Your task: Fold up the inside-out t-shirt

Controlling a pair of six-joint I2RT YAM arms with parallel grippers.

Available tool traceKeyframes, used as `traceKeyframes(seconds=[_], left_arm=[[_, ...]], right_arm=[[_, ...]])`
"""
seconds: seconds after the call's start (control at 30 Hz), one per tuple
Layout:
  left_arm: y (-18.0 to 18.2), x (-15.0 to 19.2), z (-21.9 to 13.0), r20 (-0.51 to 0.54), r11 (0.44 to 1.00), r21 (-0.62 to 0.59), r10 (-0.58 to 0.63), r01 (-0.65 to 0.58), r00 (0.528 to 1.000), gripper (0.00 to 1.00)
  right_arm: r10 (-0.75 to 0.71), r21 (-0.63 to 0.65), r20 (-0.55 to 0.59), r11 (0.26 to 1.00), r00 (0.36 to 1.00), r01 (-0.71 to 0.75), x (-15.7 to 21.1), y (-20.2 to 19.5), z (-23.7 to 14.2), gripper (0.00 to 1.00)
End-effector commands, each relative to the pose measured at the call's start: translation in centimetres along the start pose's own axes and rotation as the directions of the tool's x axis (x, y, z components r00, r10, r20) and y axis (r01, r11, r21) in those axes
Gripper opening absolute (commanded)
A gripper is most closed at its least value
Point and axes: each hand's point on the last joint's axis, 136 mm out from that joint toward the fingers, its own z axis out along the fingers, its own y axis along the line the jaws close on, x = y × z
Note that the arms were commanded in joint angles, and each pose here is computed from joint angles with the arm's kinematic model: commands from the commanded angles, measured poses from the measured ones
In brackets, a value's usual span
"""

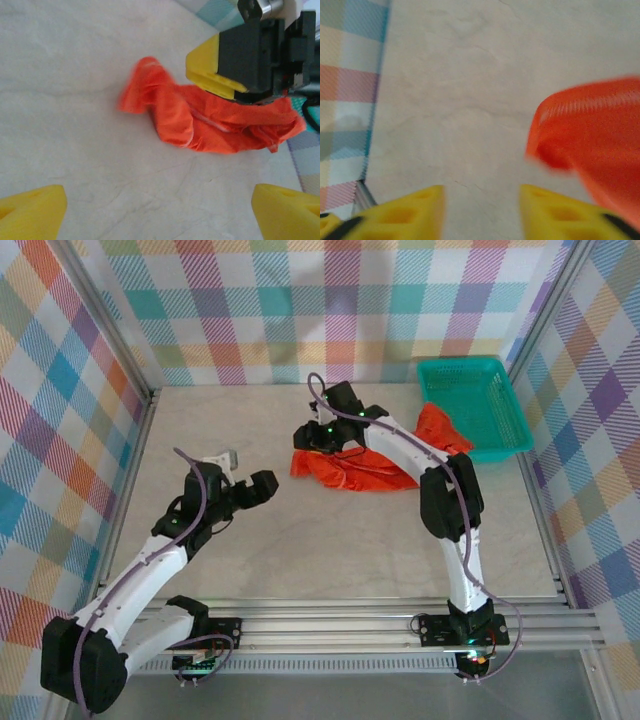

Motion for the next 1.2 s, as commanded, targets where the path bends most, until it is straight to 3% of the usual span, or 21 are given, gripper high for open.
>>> traceKeyframes(seconds=[0.0,0.07,0.3,0.47,0.63,0.8,0.87,0.93,1.03,1.17], left_arm=[[-0.4,1.2,1.5,-0.027,0.999,0.022,0.043,-0.043,0.999,0.95],[-1.1,1.8,2.9,-0.045,0.998,0.037,0.051,-0.049,0.998,0.96],[-4.0,4.7,11.4,-0.19,0.993,0.003,0.12,-0.121,0.975,0.96],[-5.9,6.9,18.2,-0.29,0.989,-0.025,0.134,-0.148,0.948,0.9],[-5.6,7.4,21.6,-0.314,0.964,-0.155,0.162,-0.218,0.936,0.83],[-5.0,8.2,23.1,-0.34,0.951,-0.213,0.143,-0.225,0.929,0.6],[-5.3,8.1,23.1,-0.339,0.954,-0.209,0.135,-0.215,0.931,0.36],[-5.7,7.3,22.7,-0.336,0.95,-0.222,0.135,-0.218,0.932,0.0],[-6.7,4.8,19.9,-0.34,0.929,-0.273,0.148,-0.248,0.929,0.0],[-7.9,-0.4,13.9,-0.249,0.896,-0.345,0.2,-0.28,0.948,0.0]], right_arm=[[-0.066,0.075,0.115,0.996,0.991,0.057,-2.3,1.5,-6.6,0.7],[-0.035,0.144,0.16,0.99,0.986,0.011,-2.2,-1.0,-9.6,0.8],[0.138,0.196,0.334,0.957,0.932,-0.212,2.3,-9.9,-19.5,0.81],[0.214,0.214,0.344,0.93,0.914,-0.298,7.2,-13.6,-21.1,0.81],[0.251,0.194,0.341,0.924,0.906,-0.329,9.7,-14.7,-21.6,0.81],[0.275,0.218,0.342,0.907,0.898,-0.361,11.3,-16.5,-21.8,0.8],[0.282,0.233,0.345,0.898,0.895,-0.372,11.7,-17.3,-21.8,0.8],[0.277,0.261,0.346,0.889,0.896,-0.376,11.9,-18.0,-21.8,0.79],[0.273,0.314,0.363,0.864,0.891,-0.393,11.9,-19.4,-21.7,0.79],[0.289,0.295,0.358,0.867,0.888,-0.401,11.2,-19.8,-20.6,0.79]])
